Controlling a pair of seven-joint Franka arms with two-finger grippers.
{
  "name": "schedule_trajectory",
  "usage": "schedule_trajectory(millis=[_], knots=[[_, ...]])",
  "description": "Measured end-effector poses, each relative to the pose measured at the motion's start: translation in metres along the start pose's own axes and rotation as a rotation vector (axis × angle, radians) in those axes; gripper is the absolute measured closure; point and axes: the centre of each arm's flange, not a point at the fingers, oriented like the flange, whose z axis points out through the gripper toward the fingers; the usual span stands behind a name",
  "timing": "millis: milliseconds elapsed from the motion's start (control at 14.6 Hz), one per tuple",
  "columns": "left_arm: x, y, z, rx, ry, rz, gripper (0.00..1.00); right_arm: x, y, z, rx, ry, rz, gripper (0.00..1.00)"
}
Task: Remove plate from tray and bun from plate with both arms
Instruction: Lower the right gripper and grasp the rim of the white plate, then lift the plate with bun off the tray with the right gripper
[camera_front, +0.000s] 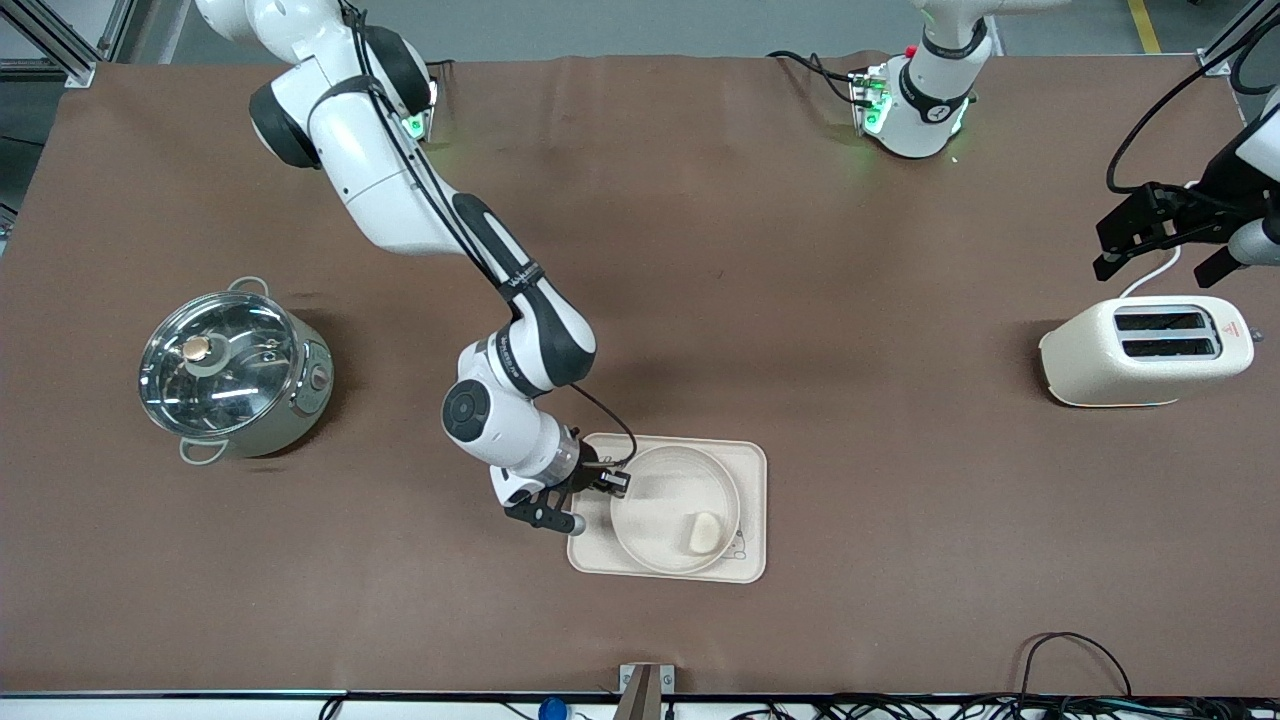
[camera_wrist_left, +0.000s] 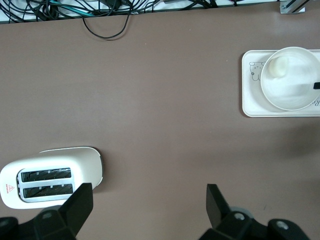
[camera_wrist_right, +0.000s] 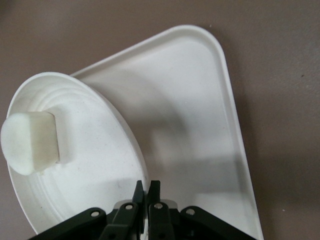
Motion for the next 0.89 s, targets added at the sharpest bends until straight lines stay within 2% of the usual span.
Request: schedule_trajectory(millis=[343,617,754,891], knots=[[0.0,0.0,0.0,0.0,0.0,0.0,0.0,0.003,0.003,-0.063,0.029,-0.115,-0.01,0.95],[0.0,0.0,0.0,0.0,0.0,0.0,0.0,-0.005,0.044,-0.107,0.044,-0.209,-0.057,0.95],[0.0,0.0,0.0,0.0,0.0,0.0,0.0,-0.023,0.062,-0.11,0.025,-0.249,-0.061,0.95],[0.0,0.0,0.0,0.0,0.0,0.0,0.0,-0.055,0.069,-0.098,0.009,-0.239,-0.072,0.95]])
